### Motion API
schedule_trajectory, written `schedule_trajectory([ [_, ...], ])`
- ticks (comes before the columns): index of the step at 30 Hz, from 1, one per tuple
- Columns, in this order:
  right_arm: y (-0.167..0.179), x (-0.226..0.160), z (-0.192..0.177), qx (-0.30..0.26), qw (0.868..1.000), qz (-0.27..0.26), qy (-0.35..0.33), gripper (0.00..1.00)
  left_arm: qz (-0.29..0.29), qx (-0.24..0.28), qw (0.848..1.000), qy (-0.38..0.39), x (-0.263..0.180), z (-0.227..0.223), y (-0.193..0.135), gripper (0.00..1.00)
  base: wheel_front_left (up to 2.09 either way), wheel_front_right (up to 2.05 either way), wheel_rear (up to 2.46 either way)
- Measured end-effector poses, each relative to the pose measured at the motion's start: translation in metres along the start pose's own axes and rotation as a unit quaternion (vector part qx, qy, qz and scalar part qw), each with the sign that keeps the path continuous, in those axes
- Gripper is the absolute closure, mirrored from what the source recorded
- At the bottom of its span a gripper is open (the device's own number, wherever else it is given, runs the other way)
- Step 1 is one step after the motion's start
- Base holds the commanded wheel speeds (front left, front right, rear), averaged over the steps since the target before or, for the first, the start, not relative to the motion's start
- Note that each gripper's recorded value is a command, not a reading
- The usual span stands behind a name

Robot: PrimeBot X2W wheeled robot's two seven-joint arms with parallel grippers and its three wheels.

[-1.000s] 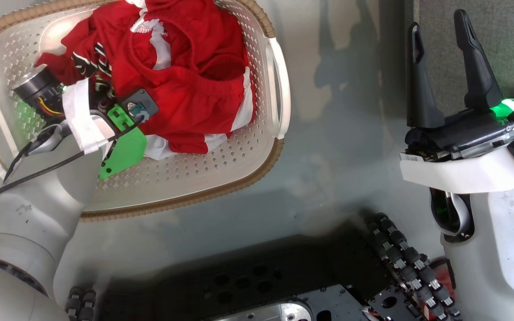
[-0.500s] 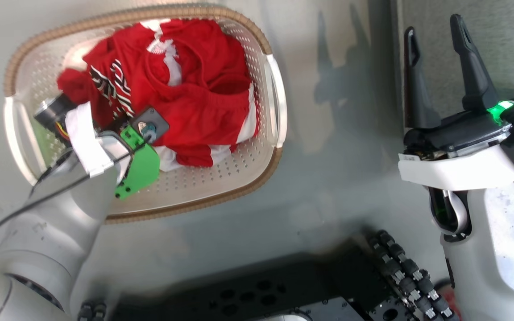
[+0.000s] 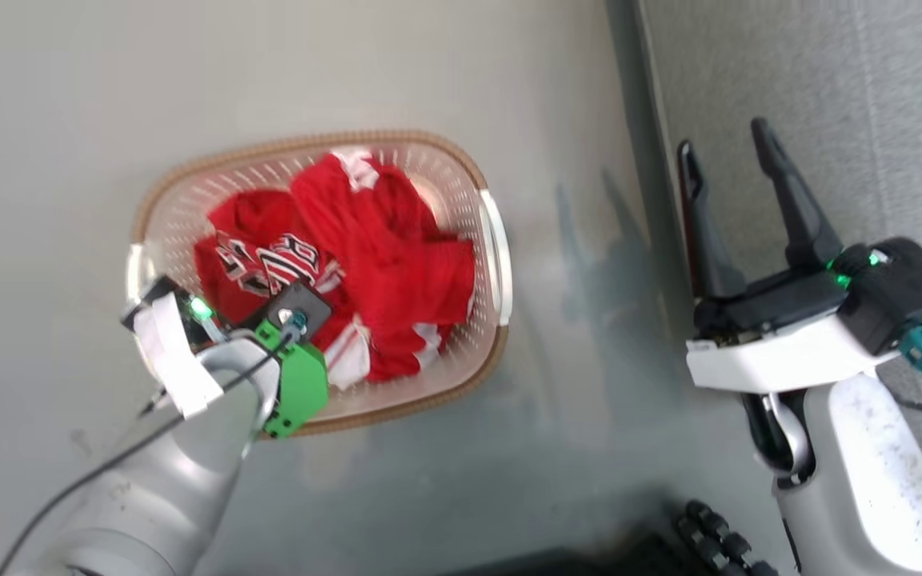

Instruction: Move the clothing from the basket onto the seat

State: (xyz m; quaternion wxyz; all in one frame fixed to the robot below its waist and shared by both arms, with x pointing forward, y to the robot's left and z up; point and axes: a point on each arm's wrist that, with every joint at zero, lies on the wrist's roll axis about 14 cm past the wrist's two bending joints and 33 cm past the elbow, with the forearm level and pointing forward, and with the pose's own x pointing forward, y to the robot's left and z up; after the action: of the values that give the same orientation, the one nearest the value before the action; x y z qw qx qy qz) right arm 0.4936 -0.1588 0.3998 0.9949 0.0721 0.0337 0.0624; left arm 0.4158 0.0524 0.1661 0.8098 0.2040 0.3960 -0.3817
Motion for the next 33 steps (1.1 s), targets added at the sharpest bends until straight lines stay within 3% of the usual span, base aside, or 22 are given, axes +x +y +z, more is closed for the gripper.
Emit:
schedule_trajectory([
  [6, 0.016, -0.018, 0.033, 0.000, 1.000, 0.013, -0.025, 0.00, 0.044, -0.033, 0.997, -0.063, -0.035, 0.042, 0.006, 1.00, 0.00, 0.00, 0.00],
  [15, 0.035, -0.049, 0.075, 0.001, 0.998, 0.029, -0.063, 0.00, 0.108, -0.079, 0.975, -0.179, -0.098, 0.101, 0.020, 1.00, 0.00, 0.00, 0.00],
  [33, 0.072, -0.112, 0.123, 0.009, 0.991, 0.065, -0.117, 0.00, 0.178, -0.065, 0.906, -0.378, -0.219, 0.199, 0.012, 1.00, 0.00, 0.00, 0.00],
])
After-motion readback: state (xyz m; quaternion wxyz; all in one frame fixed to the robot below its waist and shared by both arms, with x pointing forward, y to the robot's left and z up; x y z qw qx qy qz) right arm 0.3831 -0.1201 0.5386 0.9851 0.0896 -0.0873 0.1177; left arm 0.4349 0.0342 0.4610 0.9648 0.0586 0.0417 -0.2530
